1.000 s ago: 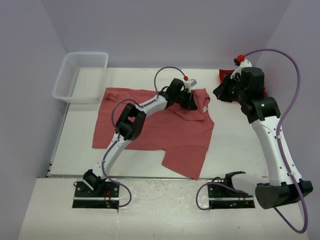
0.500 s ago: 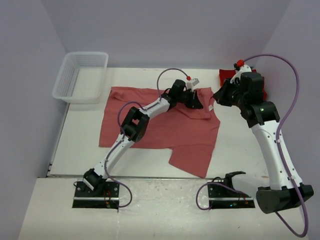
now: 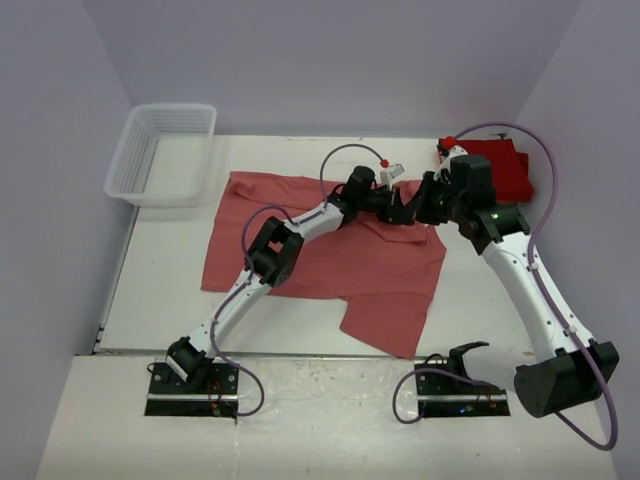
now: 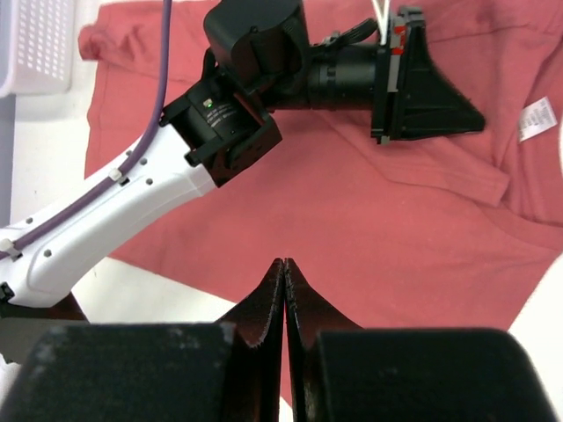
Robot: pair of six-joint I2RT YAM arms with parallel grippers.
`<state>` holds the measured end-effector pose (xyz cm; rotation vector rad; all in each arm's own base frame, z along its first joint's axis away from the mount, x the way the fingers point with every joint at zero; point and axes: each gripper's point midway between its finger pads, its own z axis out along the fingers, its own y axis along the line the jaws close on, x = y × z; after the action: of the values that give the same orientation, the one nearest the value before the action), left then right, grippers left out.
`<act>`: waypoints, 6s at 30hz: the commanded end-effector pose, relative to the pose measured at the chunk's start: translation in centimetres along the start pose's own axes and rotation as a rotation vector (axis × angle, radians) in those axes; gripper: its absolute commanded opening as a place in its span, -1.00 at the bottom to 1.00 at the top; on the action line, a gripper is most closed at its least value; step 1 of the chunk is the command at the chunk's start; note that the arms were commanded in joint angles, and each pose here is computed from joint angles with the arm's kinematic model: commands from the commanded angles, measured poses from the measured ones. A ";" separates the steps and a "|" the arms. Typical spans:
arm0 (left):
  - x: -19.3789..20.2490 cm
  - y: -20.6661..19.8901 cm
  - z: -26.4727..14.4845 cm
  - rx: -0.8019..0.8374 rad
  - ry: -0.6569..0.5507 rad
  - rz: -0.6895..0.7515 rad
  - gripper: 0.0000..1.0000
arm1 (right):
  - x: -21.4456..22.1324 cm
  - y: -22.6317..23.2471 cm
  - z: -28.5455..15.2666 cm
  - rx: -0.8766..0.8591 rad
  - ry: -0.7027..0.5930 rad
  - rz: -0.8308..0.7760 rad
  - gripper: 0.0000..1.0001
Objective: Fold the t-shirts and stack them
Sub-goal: Fold the flattened tshirt in 1/3 of the way
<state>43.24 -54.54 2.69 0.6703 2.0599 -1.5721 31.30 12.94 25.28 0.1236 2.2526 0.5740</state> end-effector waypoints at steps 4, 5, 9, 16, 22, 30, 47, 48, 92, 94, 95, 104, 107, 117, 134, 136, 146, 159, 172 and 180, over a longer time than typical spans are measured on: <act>-5.0 -6.4 -3.2 0.079 -0.048 0.139 -0.99 | 0.2 -0.4 2.4 0.043 0.009 -0.018 -0.96; -5.4 -6.2 -4.0 0.061 -0.052 0.143 -0.96 | 0.3 -0.7 2.6 0.054 0.014 -0.019 -0.95; -10.4 -7.5 -9.7 -0.112 -0.097 0.224 -0.77 | 0.4 -0.9 3.4 0.061 0.022 -0.032 -0.91; -15.0 2.0 -27.1 -0.848 -0.216 0.161 -0.37 | -0.3 0.5 5.1 -0.013 0.022 -0.057 -0.59; -12.4 7.3 -37.9 -1.272 -0.164 0.106 -0.98 | 1.1 -0.1 9.2 0.017 0.132 -0.035 -1.00; -9.1 11.6 -41.3 -1.406 -0.157 -0.014 -0.29 | 2.0 -0.2 10.6 0.019 0.167 -0.060 -1.00; -7.9 10.5 -48.2 -1.644 -0.311 -0.011 -0.28 | 4.2 -0.8 12.3 0.055 0.240 -0.071 -1.00; -8.2 10.4 -48.0 -1.626 -0.319 -0.010 -0.34 | 4.3 -0.7 12.3 0.056 0.242 -0.073 -1.00; -2.7 17.3 -50.1 -1.631 -0.231 -0.201 -1.00 | 5.5 -3.1 11.8 0.201 0.264 -0.094 -1.00; -4.4 16.1 -50.3 -1.609 -0.293 -0.177 -1.00 | 5.2 -3.2 11.4 0.215 0.249 -0.089 -0.97; -4.4 15.8 -50.3 -1.606 -0.301 -0.173 -0.92 | 5.0 -3.5 11.5 0.229 0.238 -0.090 -0.92; -10.2 7.8 -51.6 -1.511 -0.520 -0.049 -0.04 | 7.3 -5.4 14.1 0.313 0.347 -0.066 -0.56; -11.1 5.7 -49.7 -1.417 -0.527 -0.017 0.08 | 7.6 -7.0 14.9 0.403 0.366 -0.054 -0.54; -8.3 0.8 -31.3 -0.653 -0.268 0.080 0.06 | 6.7 -11.5 12.7 0.550 0.326 0.088 -0.35; -3.2 -0.2 -21.2 -0.423 -0.133 0.052 0.00 | 8.6 -15.5 12.5 0.524 0.358 0.232 -0.33; -3.2 -0.5 -21.2 -0.421 -0.132 0.056 0.00 | 8.4 -15.7 12.7 0.518 0.356 0.236 -0.33; -3.5 -1.7 -21.3 -0.407 -0.134 0.077 0.01 | 8.5 -16.3 14.1 0.502 0.380 0.244 -0.31; -3.4 -2.7 -21.0 -0.383 -0.123 0.090 0.03 | 7.0 -17.0 15.2 0.517 0.358 0.241 -0.40; -2.6 -2.3 -20.4 -0.371 -0.102 0.082 0.05 | 5.4 -16.9 16.3 0.505 0.351 0.230 -1.00; -1.6 -2.6 -19.5 -0.362 -0.057 0.104 0.05 | 2.4 -16.2 17.4 0.478 0.313 0.210 -1.00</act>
<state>42.06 -35.21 9.03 0.4975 2.2063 -1.0821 41.74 5.61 4.46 0.5749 2.7191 0.1414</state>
